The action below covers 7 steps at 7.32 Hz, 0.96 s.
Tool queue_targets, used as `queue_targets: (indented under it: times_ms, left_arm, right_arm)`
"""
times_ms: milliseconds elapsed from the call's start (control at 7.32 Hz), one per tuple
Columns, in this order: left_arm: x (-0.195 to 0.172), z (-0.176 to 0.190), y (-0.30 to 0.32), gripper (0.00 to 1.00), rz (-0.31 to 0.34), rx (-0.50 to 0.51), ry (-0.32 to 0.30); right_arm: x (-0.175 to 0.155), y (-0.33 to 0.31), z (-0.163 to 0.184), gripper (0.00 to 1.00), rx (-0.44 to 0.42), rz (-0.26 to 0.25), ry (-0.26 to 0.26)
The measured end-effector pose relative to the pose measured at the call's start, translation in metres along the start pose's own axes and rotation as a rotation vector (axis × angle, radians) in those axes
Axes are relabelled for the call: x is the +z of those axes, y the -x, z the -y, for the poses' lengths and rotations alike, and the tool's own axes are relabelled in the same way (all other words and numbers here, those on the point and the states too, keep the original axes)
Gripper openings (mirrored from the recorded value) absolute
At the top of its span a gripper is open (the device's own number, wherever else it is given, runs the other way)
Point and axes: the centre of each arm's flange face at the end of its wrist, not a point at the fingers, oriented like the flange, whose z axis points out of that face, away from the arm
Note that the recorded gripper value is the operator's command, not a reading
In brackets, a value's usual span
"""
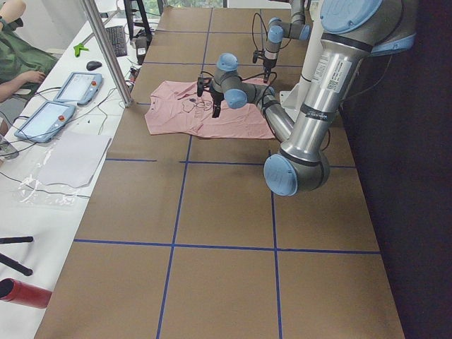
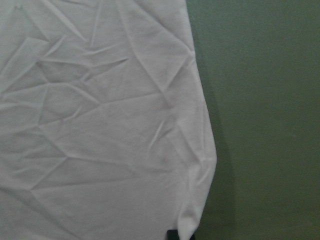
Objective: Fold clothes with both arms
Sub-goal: 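Move the left gripper down to the hem beside the right gripper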
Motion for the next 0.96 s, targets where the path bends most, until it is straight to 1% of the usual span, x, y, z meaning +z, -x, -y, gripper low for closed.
queue_targets:
  times_ms: [273,410,547,683,820,956]
  left_arm:
    - [0.0,0.0,0.0,1.0,0.0,-0.001,0.002]
    - [0.001,-0.001,0.003,1.0,0.004,-0.007,0.005]
    - [0.004,-0.003,0.01,1.0,0.017,-0.043,0.011]
    - [0.01,-0.016,0.019,1.0,0.034,-0.11,0.026]
    - [0.019,-0.049,0.022,1.0,0.05,-0.182,0.049]
    - [0.03,-0.095,0.017,0.97,0.067,-0.244,0.071]
  right_arm:
    - [-0.017,0.013,0.002,0.0,0.006,0.045,-0.002]
    - [-0.03,0.027,0.006,0.0,0.014,0.082,-0.005]
    - [-0.044,0.04,0.012,0.0,0.023,0.119,-0.01]
    - [-0.059,0.047,0.02,0.0,0.034,0.152,-0.019]
    - [-0.075,0.05,0.03,0.0,0.047,0.183,-0.026]
    - [-0.085,0.05,0.037,0.0,0.057,0.201,-0.024]
